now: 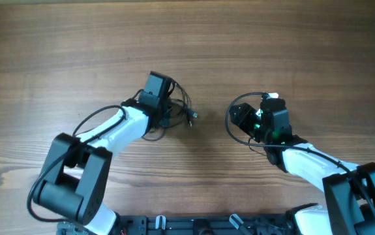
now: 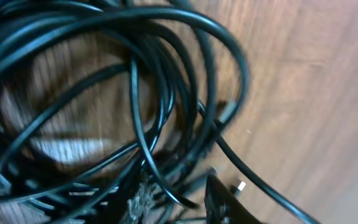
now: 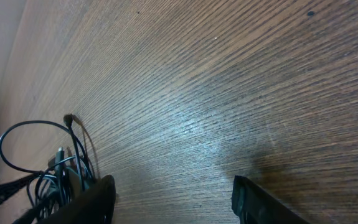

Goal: Untangle cables

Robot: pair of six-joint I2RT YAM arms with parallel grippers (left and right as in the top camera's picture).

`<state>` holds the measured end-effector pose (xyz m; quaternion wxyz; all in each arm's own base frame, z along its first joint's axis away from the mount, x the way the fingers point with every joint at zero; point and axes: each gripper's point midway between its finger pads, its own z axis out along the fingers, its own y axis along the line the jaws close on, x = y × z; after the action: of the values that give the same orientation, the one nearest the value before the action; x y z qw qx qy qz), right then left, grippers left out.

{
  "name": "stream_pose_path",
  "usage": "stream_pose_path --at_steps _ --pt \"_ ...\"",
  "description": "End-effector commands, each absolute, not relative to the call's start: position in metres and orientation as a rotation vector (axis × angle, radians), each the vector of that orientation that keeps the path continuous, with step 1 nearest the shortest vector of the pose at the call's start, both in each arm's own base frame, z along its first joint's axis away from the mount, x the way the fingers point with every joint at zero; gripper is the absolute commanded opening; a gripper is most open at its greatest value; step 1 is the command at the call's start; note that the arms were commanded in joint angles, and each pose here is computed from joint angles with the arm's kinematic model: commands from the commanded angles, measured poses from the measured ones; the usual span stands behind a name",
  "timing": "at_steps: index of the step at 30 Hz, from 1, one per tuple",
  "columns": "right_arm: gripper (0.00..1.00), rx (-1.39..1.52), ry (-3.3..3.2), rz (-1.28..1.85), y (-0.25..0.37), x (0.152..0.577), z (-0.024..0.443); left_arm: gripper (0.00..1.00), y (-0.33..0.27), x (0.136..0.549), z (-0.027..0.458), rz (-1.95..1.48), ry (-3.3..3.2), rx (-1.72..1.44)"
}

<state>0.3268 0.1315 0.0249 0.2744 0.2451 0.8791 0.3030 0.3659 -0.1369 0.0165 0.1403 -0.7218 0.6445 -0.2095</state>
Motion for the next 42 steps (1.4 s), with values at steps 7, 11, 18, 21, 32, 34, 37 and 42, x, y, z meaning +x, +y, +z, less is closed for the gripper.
stream_pose_path --at_steps 7,11,18,21,32,34,37,42 --pt "0.62 0.656 2.378 0.824 0.134 0.324 0.022 0.04 -0.179 0.409 0.06 -0.869 2.158 -1.409" --pt "0.61 0.656 2.378 0.824 0.134 0.324 0.022 0.04 -0.22 0.409 0.116 -1.022 2.28 -0.935" --pt "0.68 0.188 2.286 1.045 0.159 0.321 0.073 0.04 -0.227 0.35 0.164 -0.783 2.44 -0.146" --pt "0.72 0.056 2.158 1.222 0.164 0.313 0.121 0.04 -0.217 0.327 0.203 -0.747 2.366 0.064" --pt "0.71 -0.223 2.023 1.336 0.207 0.288 0.162 0.04 -0.237 0.282 0.27 -0.981 2.172 0.373" --pt "0.7 -0.255 1.988 1.318 0.218 0.287 0.168 0.04 -0.239 0.28 0.271 -1.0 2.167 0.384" --pt "0.53 -0.169 1.985 1.165 0.224 0.299 0.162 0.04 -0.244 0.275 0.274 -1.047 2.156 0.416" --pt "0.14 -0.093 1.94 1.045 0.231 0.316 0.157 0.04 -0.253 0.262 0.281 -1.152 2.139 0.481"
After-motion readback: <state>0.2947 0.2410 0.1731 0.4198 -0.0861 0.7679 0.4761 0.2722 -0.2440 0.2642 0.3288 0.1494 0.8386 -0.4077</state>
